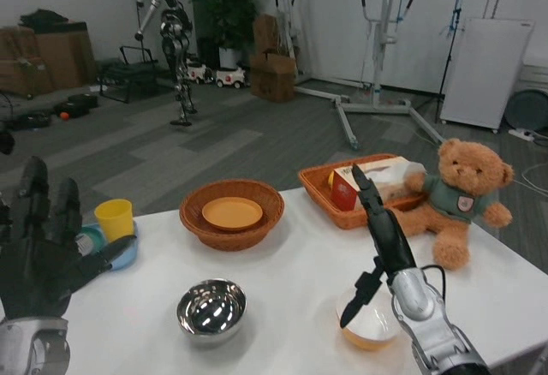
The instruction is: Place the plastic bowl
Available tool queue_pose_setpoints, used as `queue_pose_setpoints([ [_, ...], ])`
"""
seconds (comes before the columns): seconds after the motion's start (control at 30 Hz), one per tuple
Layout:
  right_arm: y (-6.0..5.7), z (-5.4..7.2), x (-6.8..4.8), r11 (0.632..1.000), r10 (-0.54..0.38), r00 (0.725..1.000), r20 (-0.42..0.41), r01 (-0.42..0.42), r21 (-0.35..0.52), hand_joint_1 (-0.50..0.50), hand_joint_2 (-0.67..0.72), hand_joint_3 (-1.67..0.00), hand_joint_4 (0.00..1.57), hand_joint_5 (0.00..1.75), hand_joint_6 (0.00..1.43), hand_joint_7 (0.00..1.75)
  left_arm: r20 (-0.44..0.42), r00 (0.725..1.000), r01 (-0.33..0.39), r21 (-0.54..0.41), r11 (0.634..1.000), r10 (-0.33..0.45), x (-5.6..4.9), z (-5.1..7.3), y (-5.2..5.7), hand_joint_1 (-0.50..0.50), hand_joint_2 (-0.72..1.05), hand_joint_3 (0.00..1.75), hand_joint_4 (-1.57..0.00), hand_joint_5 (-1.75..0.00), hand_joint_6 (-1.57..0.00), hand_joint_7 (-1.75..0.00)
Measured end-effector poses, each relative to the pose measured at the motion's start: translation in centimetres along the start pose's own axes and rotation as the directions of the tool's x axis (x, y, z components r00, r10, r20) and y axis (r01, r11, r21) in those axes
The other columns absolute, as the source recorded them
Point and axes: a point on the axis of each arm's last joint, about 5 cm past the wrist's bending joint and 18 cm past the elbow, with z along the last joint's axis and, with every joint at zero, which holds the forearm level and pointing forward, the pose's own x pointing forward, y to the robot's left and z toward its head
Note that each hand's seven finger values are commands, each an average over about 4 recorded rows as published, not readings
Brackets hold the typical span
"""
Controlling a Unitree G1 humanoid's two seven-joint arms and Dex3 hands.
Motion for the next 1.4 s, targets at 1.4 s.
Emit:
queue_pose_setpoints([
  [1.4,-0.1,2.9,1.1,0.998,-0.055,0.988,0.144,0.053,0.021,-0.46,0.47,0.0,0.0,0.0,0.0,0.0,-0.031,0.999,0.008,-0.017,1.0,-0.009,-0.3,-0.5,-0.3,-0.48,0.58,0.0,-0.04,0.0,0.0,0.0],
])
